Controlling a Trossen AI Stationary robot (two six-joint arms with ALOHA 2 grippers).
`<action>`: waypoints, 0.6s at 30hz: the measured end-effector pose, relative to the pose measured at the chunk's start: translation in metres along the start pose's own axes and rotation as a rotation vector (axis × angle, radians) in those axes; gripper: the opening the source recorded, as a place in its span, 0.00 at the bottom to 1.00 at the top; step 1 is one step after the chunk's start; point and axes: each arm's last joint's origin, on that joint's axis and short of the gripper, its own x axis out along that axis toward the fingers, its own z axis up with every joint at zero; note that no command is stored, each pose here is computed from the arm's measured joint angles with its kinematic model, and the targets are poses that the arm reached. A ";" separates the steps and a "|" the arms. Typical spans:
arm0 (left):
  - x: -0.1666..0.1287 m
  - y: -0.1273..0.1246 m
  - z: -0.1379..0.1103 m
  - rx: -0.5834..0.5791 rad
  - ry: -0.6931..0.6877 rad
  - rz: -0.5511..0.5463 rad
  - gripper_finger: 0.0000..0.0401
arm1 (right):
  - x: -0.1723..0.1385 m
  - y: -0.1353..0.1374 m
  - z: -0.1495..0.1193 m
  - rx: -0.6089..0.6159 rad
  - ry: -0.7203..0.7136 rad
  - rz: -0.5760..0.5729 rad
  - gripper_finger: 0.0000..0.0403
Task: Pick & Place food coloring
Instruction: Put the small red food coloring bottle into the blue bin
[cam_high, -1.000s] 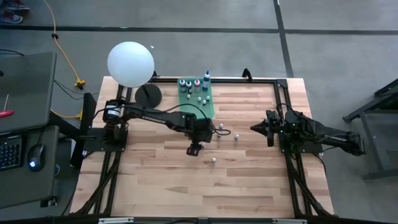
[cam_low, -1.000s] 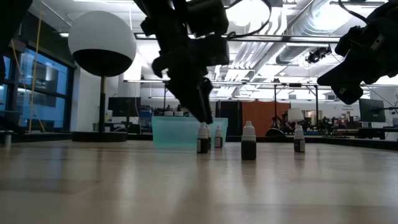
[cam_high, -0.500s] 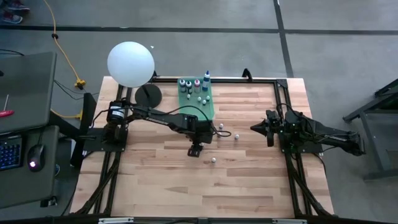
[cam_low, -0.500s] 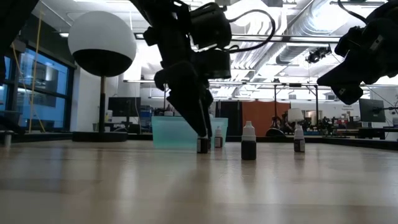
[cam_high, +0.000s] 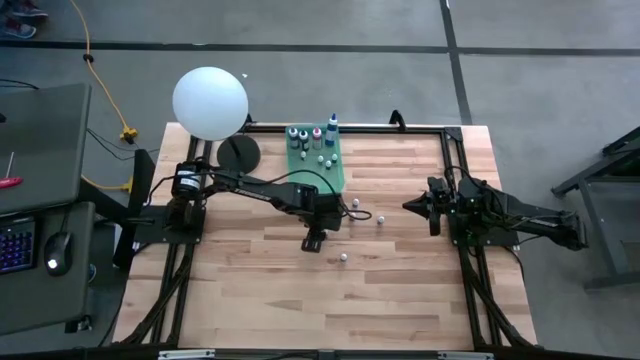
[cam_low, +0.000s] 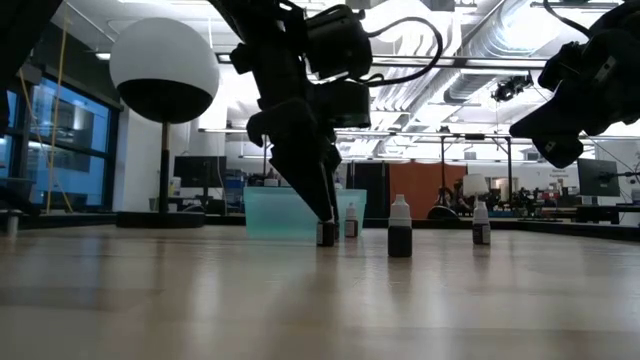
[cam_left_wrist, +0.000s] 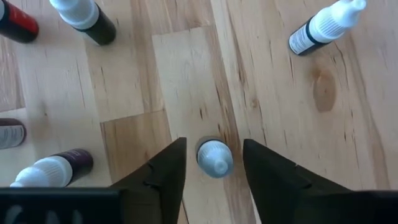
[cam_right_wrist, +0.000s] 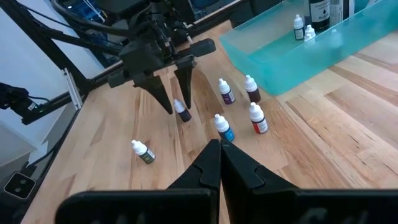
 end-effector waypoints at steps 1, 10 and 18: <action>0.000 0.000 0.000 0.000 -0.001 0.000 0.37 | 0.000 0.000 0.000 -0.001 0.000 0.000 0.00; 0.000 0.000 0.000 -0.005 0.002 0.000 0.29 | 0.000 0.000 0.000 0.000 0.000 0.000 0.00; 0.000 0.000 -0.002 -0.007 0.018 -0.003 0.21 | 0.000 0.000 0.000 0.000 0.000 0.000 0.00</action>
